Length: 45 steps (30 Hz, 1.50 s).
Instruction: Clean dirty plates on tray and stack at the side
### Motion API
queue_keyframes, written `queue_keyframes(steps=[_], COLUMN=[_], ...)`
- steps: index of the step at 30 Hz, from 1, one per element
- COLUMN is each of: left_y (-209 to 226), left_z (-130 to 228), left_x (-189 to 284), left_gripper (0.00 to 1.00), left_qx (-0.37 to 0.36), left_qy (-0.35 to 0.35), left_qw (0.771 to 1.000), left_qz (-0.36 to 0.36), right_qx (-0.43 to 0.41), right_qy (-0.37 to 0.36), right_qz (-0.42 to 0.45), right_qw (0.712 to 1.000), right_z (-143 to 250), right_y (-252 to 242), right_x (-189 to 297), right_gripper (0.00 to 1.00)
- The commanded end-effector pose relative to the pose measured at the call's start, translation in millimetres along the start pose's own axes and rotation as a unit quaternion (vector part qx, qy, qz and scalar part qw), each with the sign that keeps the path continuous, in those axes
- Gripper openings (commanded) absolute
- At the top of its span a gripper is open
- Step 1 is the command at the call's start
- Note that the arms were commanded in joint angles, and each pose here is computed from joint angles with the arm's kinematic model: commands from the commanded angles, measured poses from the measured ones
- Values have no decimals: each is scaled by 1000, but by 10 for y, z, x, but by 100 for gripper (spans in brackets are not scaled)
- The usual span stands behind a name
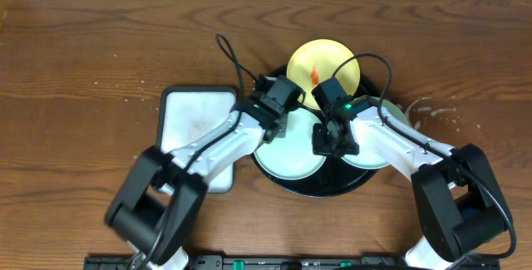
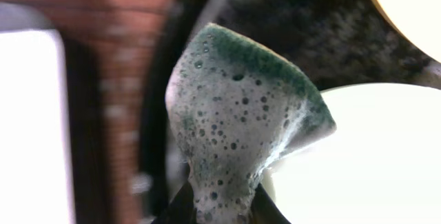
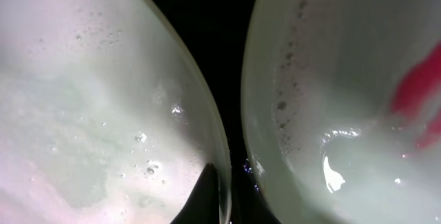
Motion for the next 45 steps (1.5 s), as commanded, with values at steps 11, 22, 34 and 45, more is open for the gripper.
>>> queue_keyframes(steps=[11,22,34,45], left_y=[1104,1443,1478,1537], left_z=[102,536,489,480], left_x=[772,236,345,749], left_gripper=[8,8,72,79], left_qx=[113,177,189,194], left_qy=[24,136,116,58], left_qw=[993,974,972,976], left_qz=[-29,47,75,75], right_qx=[60,119,197,233], right_qy=[-12,-134,-266,-367], right_qz=[37,-26,36,154], right_qw=[997,983,943,887], right_z=[-18,-115,-95,286], right_y=[-81,57,-63,32], right_x=[-151,622,1193,1528], right_gripper=[1,1,1,1])
Point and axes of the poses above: each gripper's point midway between its finger pads, its own x axis back along the fingers, its own y axis along the line the jaws close on, z = x × y, the point moved 10 cm from there along x, back along the fingers, and after that the axes turned 9 degrees about -x, right-handed, at the moved point
